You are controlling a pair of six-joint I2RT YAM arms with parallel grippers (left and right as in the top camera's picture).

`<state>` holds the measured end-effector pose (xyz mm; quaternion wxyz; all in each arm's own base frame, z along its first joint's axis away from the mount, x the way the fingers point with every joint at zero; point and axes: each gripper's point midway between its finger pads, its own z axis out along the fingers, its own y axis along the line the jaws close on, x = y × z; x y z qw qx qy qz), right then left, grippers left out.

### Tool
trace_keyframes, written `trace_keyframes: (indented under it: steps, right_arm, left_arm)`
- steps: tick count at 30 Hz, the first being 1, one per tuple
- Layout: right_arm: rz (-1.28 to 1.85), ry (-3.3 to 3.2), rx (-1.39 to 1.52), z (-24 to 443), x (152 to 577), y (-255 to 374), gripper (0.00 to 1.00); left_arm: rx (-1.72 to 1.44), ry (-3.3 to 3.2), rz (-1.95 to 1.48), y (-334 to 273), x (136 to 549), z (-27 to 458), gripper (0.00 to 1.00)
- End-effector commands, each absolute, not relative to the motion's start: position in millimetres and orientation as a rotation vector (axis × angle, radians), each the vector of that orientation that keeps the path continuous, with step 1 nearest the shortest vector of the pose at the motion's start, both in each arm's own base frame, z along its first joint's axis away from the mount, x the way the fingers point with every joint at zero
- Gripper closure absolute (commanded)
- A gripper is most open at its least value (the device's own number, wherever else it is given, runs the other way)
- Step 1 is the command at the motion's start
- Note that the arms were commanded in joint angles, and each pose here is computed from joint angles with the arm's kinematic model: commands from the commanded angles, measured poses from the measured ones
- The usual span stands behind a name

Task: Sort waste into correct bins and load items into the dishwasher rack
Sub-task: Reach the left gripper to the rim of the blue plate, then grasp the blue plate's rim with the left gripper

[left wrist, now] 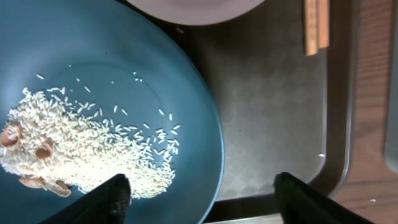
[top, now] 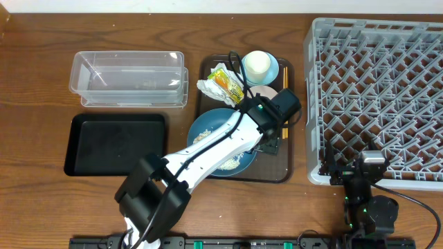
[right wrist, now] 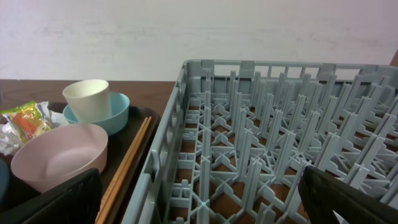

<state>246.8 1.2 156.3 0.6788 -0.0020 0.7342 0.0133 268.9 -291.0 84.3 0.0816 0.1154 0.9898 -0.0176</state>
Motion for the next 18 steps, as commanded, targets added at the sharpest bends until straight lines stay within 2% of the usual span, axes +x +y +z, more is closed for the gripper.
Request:
trace_keyframes:
  steps: [1,13,18]
  right_arm:
    - [0.018,1.651,-0.013,155.4,246.6,0.0,0.01]
    - [0.018,1.651,-0.013,155.4,246.6,0.1,0.01]
    - [0.018,1.652,-0.013,155.3,246.6,0.1,0.01]
  left_arm:
    - [0.334,2.962,-0.008,-291.2,264.4,77.4,0.27]
    - [0.372,3.032,0.112,-297.4,247.1,35.8,0.33]
    - [0.372,3.031,0.113,-298.2,247.9,33.2,0.35]
